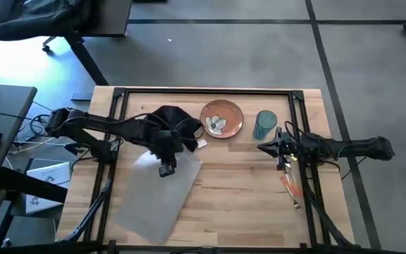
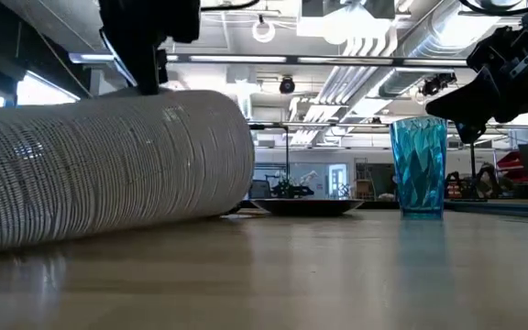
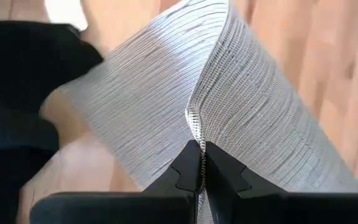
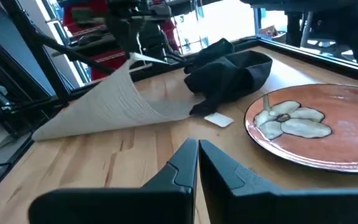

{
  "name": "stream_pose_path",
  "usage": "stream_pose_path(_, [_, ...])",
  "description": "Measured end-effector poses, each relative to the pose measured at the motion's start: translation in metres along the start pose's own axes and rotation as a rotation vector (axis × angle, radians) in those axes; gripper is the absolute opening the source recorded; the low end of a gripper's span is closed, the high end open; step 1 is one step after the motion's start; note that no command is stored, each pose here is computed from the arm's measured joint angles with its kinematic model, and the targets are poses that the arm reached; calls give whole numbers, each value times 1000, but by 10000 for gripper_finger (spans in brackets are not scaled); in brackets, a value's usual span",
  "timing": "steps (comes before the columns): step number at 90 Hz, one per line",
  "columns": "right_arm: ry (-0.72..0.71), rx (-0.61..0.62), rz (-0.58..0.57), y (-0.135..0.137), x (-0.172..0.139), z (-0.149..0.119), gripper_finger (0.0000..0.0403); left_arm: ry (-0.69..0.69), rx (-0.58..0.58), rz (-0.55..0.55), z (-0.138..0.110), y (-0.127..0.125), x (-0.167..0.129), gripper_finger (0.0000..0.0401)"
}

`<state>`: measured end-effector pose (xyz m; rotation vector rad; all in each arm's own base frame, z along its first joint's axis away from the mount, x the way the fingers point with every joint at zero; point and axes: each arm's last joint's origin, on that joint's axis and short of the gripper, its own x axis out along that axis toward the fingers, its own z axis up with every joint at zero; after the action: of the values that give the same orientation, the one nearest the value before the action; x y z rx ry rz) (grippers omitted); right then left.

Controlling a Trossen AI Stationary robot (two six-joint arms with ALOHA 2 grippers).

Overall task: Set table place
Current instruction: Prepare the gray tablemat

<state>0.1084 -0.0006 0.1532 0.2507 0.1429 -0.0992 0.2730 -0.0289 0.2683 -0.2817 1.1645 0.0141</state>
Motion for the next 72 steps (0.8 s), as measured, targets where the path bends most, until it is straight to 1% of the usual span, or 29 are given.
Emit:
stream_pose_path(7, [-5,0,1,0,0,0,0,-18,27,-8,3,-5,-4,0])
stream_pose_path(18, [-53,17,14,1,0,5,0,-48,43,-8,7,-11,-10,0])
stream_pose_path(23, [-52,94,17,1,0,5,0,-67,55,-11,9,-13,-13,0])
stream_pose_path(32, [-46,328,27,1,0,5,0,-125,92,-20,14,-16,-14,0])
stream_pose_path(35, [-51,373,21,1,0,5,0,-148,108,-28,16,-18,-14,0])
stream_pose_path(38, [-71,387,3,1,0,6,0,-173,123,-36,18,-20,-14,0])
stream_pose_path(43, [-116,365,-1,1,-1,10,0,-212,141,-48,21,-22,-15,0])
stream_pose_path(53, [-210,260,105,6,-2,22,0,-278,154,-67,27,-24,-17,0])
stream_pose_path(57, [-236,233,129,8,-2,25,1,-298,156,-75,29,-25,-18,0])
stream_pose_path(64, [-226,139,135,13,0,32,11,-323,165,-88,31,-27,-18,0])
stream_pose_path(72, [-182,30,136,18,6,38,41,-354,188,-101,33,-31,-19,0])
